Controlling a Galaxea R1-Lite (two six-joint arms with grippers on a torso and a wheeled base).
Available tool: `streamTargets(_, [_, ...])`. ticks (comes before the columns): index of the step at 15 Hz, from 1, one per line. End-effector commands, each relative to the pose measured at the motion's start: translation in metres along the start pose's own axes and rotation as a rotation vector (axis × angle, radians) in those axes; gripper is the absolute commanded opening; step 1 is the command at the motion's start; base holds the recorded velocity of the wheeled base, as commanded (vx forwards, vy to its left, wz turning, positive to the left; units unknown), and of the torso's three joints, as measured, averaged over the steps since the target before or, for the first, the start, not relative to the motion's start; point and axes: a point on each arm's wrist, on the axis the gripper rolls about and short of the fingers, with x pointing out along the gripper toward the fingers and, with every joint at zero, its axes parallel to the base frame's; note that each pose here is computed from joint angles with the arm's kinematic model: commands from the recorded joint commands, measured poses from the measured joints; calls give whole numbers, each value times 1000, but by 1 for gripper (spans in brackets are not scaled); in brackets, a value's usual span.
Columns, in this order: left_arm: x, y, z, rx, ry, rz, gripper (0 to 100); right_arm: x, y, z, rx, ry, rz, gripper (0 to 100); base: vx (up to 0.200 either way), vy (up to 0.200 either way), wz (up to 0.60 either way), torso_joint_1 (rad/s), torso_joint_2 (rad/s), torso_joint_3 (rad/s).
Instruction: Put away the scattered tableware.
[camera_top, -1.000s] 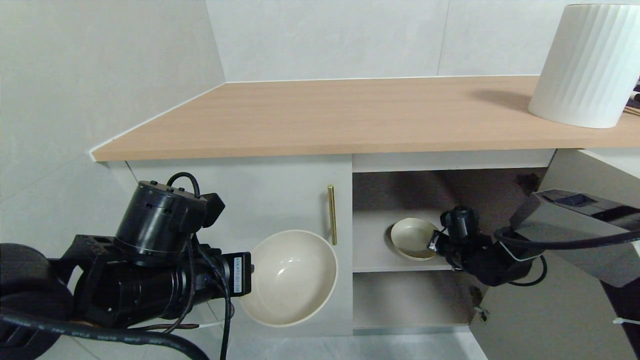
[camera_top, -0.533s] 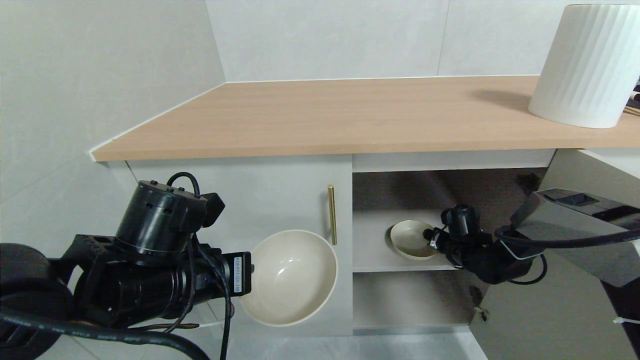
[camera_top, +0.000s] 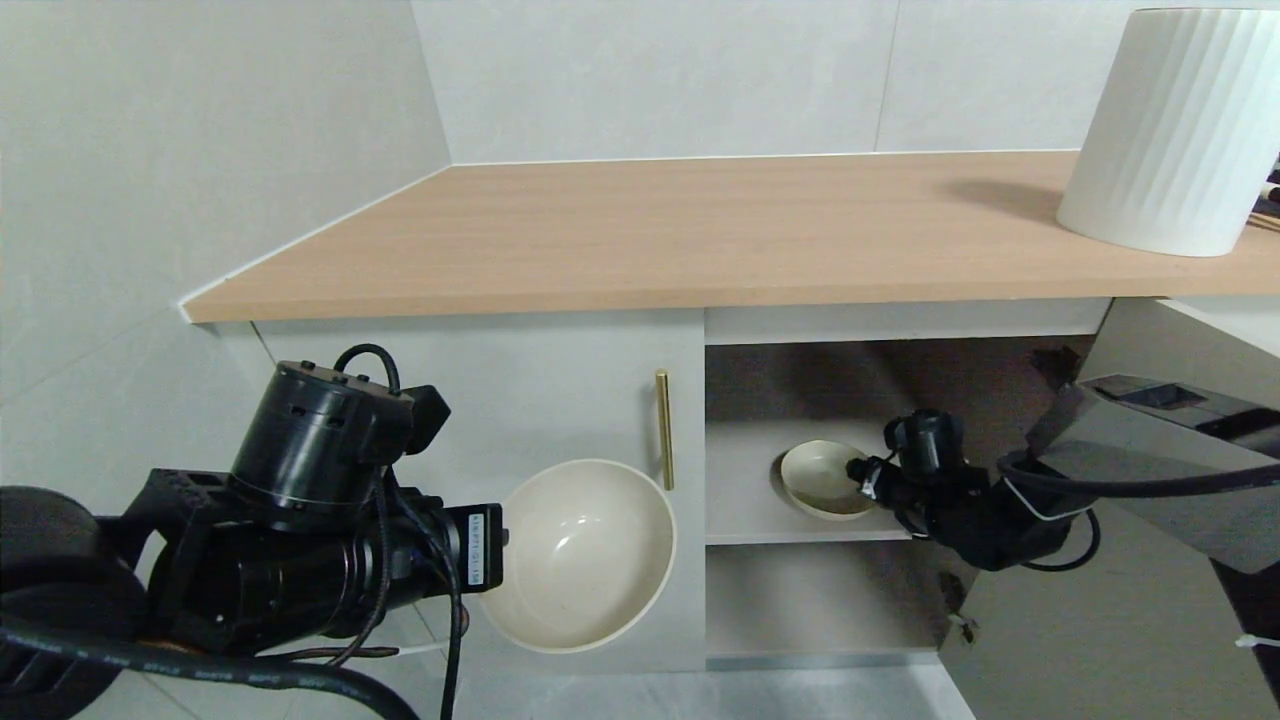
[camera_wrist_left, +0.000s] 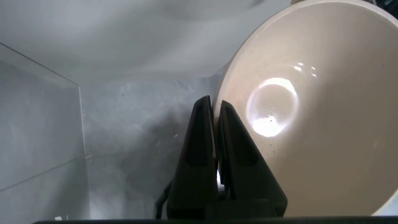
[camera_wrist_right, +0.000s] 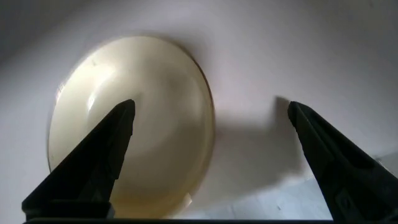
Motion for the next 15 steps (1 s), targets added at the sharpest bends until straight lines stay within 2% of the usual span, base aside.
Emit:
streamTargets(1, [0, -1, 1, 0, -3, -2, 0, -32, 3, -2, -42, 34, 19, 100, 0, 0, 0, 0, 0, 0])
streamTargets(3, [7, -9, 8, 30, -7, -14, 0, -76, -3, -2, -263, 80, 74, 100, 0, 0, 0, 0, 0, 0])
streamTargets(4, [11, -15, 9, 43, -3, -23, 0, -96, -2, 2, -306, 84, 112, 100, 0, 0, 0, 0, 0, 0])
streamTargets(7, [17, -28, 3, 78, 18, -33, 0, -158, 10, 27, -391, 126, 267, 100, 0, 0, 0, 0, 0, 0])
streamTargets(9, [15, -39, -4, 114, 31, -47, 0, -207, 25, 45, -449, 256, 381, 100, 0, 0, 0, 0, 0, 0])
streamTargets(11, [14, -47, -14, 156, 44, -10, 0, -245, 43, 48, -511, 375, 470, 100, 0, 0, 0, 0, 0, 0])
streamTargets(13, [20, -51, -19, 177, 49, 32, 0, -264, 56, 48, -541, 370, 532, 100, 0, 0, 0, 0, 0, 0])
streamTargets(15, [26, -55, -26, 198, 73, 40, 0, -285, 67, 34, -593, 383, 599, 100, 0, 0, 0, 0, 0, 0])
